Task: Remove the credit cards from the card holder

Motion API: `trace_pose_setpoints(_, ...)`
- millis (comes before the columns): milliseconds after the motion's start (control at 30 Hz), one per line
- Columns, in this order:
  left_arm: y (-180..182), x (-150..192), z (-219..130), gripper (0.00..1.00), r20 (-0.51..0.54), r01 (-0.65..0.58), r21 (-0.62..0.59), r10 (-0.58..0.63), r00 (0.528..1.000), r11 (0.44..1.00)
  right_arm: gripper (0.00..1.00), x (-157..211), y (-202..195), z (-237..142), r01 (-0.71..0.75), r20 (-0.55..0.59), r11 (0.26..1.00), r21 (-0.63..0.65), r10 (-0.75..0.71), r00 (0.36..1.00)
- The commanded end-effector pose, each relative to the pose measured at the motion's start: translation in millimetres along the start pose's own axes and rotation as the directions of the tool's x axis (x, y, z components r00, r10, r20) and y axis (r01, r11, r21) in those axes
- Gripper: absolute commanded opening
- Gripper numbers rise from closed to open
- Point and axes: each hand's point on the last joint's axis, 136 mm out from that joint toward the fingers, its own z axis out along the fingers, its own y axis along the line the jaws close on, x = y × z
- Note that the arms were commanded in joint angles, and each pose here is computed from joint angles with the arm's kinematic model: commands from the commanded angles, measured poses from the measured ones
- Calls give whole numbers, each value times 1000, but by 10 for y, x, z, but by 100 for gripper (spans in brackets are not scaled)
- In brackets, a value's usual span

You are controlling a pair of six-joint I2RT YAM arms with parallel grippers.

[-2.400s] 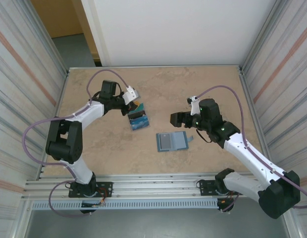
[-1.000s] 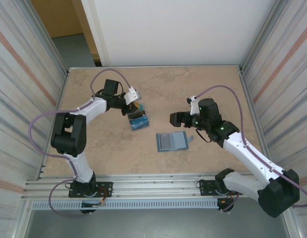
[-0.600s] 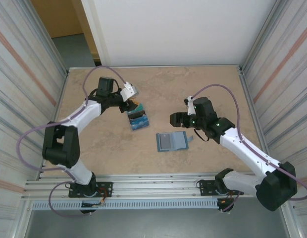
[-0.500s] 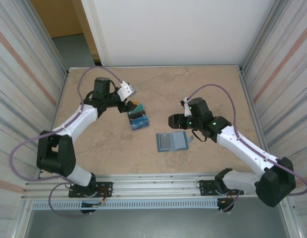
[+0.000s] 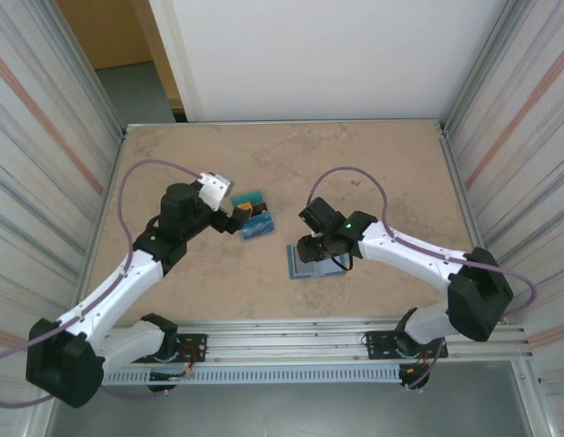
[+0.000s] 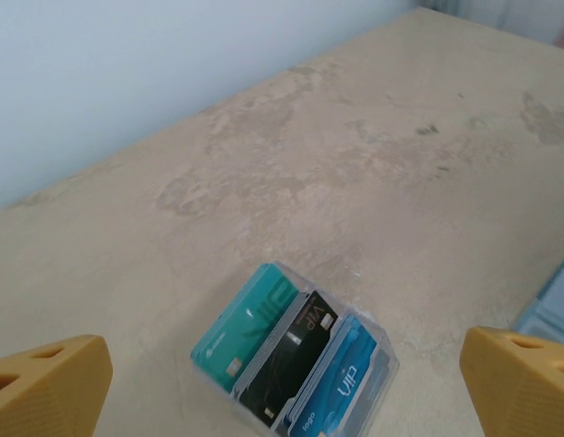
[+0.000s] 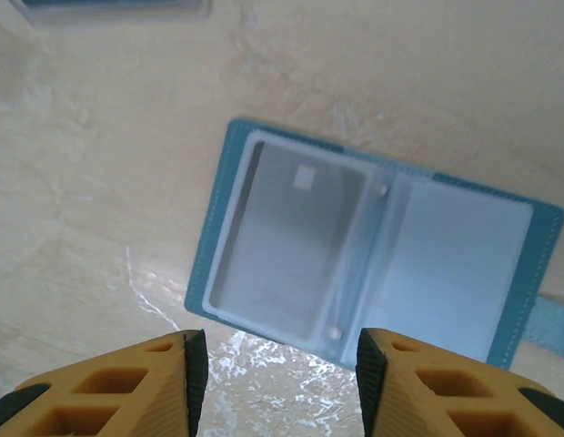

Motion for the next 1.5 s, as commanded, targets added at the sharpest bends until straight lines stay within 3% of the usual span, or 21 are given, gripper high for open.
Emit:
trace_pose_setpoints(0,225,110,-140,99,22,185,-149,-183,983,971,48,27,30,98,-7,-42,999,43,9,999)
trace_pose_setpoints(267,259,269,-289,99,36,283,-187,-282,959,941,52,63,181,386,62,-120,995,76,-53,991)
trace_pose_setpoints(867,258,410,-225,99,-15,303,-202,-312,950,931,55,292,112,754,93,-232,985,144,-58,971)
trace_pose_setpoints(1467,174,304,-211,99,-38,285,-148,-294,955,947,31,351,51,770,95,-233,985,147,-59,971)
